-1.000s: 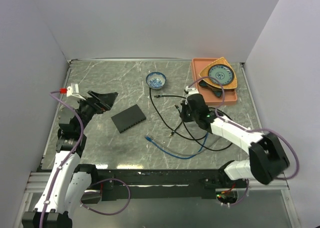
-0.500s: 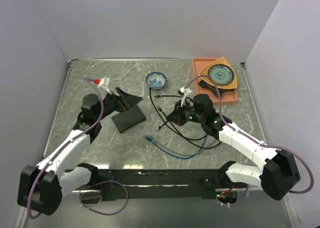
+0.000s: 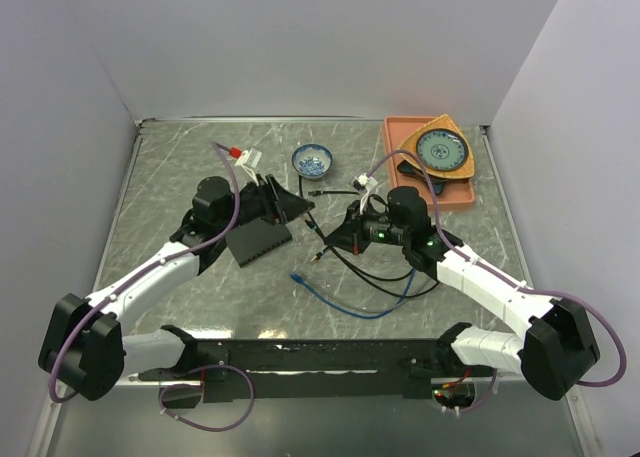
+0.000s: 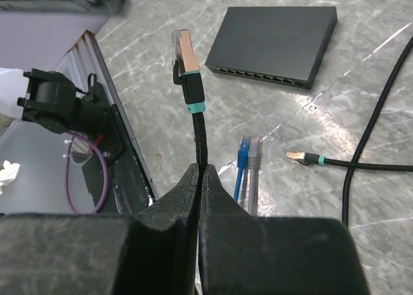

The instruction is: Insert the plug into the switch port

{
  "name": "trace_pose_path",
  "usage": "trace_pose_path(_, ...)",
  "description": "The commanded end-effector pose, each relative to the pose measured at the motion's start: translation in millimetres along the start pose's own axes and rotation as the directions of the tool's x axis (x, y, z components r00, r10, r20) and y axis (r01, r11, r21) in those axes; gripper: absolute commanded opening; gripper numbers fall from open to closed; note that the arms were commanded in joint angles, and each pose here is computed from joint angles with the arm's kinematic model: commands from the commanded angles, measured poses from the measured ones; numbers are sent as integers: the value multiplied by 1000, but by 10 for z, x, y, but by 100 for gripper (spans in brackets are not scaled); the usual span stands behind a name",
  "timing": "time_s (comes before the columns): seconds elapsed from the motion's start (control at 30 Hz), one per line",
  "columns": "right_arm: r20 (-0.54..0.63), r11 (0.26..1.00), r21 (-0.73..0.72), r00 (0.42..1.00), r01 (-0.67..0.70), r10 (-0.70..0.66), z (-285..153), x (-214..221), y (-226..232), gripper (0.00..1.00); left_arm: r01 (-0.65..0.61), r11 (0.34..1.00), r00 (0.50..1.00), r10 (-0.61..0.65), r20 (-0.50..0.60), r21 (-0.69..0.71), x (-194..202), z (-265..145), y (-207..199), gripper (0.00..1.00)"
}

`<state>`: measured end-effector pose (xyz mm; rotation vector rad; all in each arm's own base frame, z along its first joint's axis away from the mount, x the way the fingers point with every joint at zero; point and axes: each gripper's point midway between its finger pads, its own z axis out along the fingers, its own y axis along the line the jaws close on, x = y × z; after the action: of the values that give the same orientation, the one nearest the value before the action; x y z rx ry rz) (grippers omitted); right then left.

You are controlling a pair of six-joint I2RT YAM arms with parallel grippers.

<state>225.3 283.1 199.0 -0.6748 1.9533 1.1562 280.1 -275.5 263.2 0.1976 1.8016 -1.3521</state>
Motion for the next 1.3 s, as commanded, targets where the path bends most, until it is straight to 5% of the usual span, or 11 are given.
trace_pose_path(0.0, 99, 996, -59, 994, 63, -57, -58, -354, 232, 0, -90, 992, 996, 92, -20, 87, -51, 98, -218, 60)
trace_pose_path(0.13, 102, 997, -52, 993, 61, -56, -75, -365, 226, 0, -104, 990, 993, 109, -54, 90, 2, 158, -215, 49)
trace_pose_path(0.5, 140, 997, 7, 987, 78, -78, -176, -440, 190, 0, -110, 991, 990, 116, -85, 76, 80, 191, -145, 47)
trace_pose_path(0.7, 136, 997, 20, 988, 70, -73, -169, -425, 150, 0, -107, 989, 990, 115, -81, 100, 80, 187, -194, 30)
trace_pose_path(0.83, 151, 998, 35, 986, 61, -65, -188, -449, 135, 0, -110, 989, 987, 121, -108, 103, 116, 199, -199, 1)
trace_pose_path(1.13, 168, 994, 66, 981, 85, -95, -235, -606, 150, 0, -106, 990, 990, 114, -85, 93, 54, 166, -270, 1)
trace_pose_path(1.17, 163, 994, 70, 982, 82, -92, -242, -604, 147, 2, -105, 991, 991, 111, -76, 79, 33, 170, -254, 1)
trace_pose_path(1.27, 181, 991, 95, 977, 94, -110, -270, -680, 135, 30, -74, 997, 995, 75, -59, 14, -33, 176, -193, 1)
